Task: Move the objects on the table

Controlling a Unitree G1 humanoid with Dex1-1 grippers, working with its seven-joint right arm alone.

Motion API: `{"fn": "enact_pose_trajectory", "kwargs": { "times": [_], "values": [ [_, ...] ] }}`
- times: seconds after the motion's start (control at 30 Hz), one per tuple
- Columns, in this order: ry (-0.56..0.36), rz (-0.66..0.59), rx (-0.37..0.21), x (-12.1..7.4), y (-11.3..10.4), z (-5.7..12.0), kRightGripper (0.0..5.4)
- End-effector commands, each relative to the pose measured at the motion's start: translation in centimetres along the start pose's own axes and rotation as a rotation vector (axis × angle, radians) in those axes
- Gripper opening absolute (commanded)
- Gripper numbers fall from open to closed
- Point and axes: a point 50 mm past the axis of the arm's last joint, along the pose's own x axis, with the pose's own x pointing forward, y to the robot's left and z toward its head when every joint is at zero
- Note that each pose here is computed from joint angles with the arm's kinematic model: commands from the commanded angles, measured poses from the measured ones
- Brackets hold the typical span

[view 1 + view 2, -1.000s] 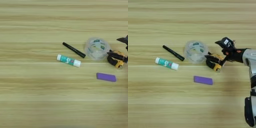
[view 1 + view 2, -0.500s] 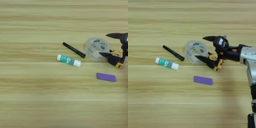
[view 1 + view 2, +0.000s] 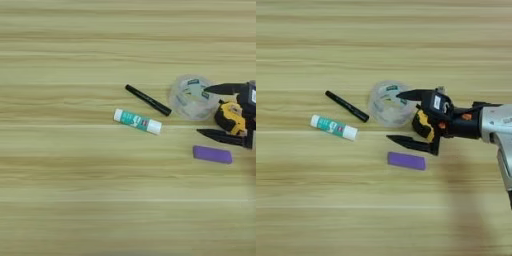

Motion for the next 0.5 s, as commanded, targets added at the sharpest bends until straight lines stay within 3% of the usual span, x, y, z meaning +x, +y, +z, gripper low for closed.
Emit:
{"fn": "enact_pose_trajectory", "kwargs": {
  "times": [0.03, 0.2, 0.5],
  "values": [
    [0.031, -0.023, -0.09, -1.3, -1.1, 2.0, 5.39],
    [0.053, 0.023, -0.066, -0.9, -0.6, 1.3, 5.39],
    [0.107, 0.053, 0.043, -0.6, -0.7, -1.3, 5.39]
  ]
}}
